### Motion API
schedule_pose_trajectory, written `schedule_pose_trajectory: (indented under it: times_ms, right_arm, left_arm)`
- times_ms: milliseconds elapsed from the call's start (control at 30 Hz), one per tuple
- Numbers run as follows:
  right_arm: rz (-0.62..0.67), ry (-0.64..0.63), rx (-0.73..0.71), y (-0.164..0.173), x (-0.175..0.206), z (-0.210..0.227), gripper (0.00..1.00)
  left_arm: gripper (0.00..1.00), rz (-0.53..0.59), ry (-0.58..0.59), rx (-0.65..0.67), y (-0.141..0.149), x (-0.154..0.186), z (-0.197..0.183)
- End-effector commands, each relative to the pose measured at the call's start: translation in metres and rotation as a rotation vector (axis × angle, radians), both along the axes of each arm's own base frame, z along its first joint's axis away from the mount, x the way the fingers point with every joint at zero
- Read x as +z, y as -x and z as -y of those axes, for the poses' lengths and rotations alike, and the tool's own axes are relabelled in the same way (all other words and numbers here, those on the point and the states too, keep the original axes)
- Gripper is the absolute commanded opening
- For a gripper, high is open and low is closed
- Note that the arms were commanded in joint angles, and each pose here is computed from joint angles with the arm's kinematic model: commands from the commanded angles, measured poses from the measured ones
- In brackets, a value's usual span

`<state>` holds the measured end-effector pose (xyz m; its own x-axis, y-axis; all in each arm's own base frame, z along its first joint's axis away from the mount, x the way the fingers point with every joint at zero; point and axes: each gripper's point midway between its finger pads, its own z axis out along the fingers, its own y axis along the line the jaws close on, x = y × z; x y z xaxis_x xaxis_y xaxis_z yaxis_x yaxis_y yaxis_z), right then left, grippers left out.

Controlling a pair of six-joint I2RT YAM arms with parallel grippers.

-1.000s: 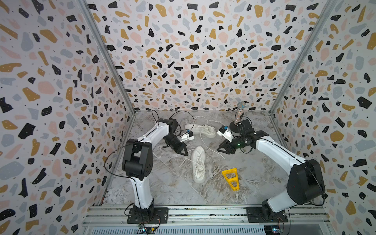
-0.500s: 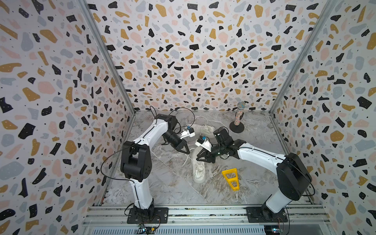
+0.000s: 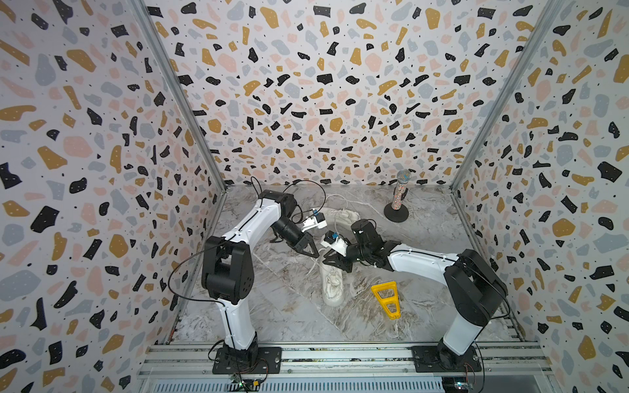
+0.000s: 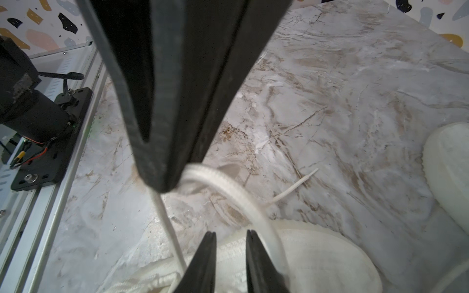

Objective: Tie the shoes
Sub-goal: Cross the shoelace with the shoelace.

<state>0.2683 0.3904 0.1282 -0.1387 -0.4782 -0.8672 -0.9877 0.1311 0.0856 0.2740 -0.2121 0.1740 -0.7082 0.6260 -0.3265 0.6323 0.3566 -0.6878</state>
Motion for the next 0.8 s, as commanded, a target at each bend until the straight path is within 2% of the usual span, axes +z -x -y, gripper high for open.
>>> schedule_pose_trajectory:
  times_ms: [0,367,600,767]
  right_arm:
    - [0.044,-0.072,0.01,0.0,0.01,-0.012,0.28]
    - [0.08,-0.107,-0.052,-0.012,0.006,-0.021,0.34]
    - [0.07,-0.13,-0.066,-0.017,0.005,-0.026,0.33]
    - [0.036,-0.167,-0.029,-0.008,0.008,-0.028,0.2]
  left_arm:
    - [0.0,0.008,0.039,0.005,0.002,0.019,0.004]
    - [0.0,-0.004,0.04,0.017,-0.002,0.019,0.006]
    - [0.0,-0.011,0.04,0.022,-0.002,0.018,0.006]
    - [0.0,-0.009,0.035,0.03,-0.004,0.016,0.006]
